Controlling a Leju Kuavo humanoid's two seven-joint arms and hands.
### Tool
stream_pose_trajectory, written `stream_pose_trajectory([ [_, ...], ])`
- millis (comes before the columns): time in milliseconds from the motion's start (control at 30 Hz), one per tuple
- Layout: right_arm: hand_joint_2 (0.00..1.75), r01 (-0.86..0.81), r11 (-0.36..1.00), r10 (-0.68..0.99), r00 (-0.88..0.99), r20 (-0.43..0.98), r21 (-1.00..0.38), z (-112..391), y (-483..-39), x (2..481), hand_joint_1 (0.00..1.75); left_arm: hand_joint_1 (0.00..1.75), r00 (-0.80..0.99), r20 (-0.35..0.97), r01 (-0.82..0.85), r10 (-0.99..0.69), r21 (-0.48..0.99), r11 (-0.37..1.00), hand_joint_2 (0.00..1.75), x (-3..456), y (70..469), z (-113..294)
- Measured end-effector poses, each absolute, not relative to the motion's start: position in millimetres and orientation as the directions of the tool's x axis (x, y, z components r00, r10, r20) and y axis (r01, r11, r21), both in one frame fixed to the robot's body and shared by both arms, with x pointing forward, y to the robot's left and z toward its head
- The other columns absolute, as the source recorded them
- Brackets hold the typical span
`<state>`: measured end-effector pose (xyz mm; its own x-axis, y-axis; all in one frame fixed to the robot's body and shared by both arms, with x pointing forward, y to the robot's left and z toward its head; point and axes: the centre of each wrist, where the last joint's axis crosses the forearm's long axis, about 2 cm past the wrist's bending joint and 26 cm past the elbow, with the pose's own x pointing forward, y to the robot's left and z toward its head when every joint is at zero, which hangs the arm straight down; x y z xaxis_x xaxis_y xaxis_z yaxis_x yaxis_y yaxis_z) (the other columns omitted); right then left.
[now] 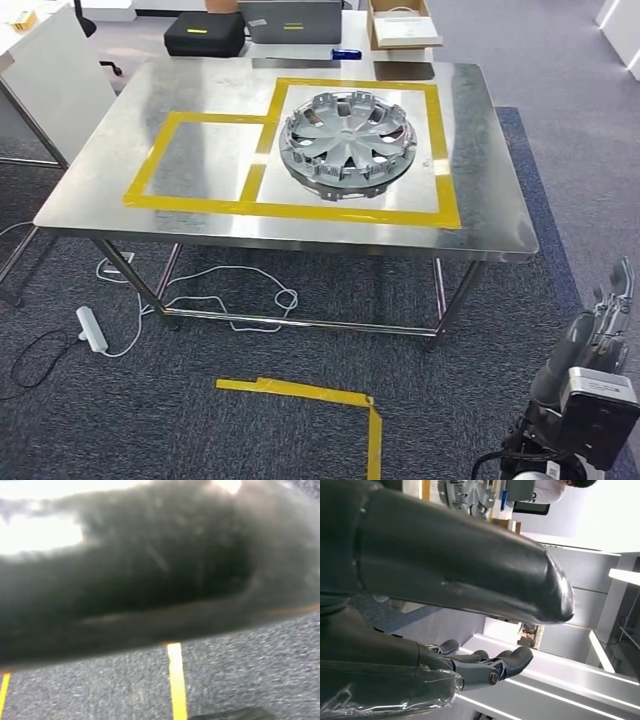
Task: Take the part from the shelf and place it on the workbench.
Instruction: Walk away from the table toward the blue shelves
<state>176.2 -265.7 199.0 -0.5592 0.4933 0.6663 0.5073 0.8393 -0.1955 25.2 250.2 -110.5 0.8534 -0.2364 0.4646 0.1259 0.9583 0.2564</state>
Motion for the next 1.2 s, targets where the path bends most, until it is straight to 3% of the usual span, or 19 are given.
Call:
stream_pose_trajectory([
  [1200, 0.00, 0.532, 0.829, 0.479, -0.515, 0.711, -0.173, 191, -269, 161, 0.00, 0.00, 0.862, 0.460, 0.100, -0.211, 0.254, 0.962, 0.00, 22, 249, -111],
])
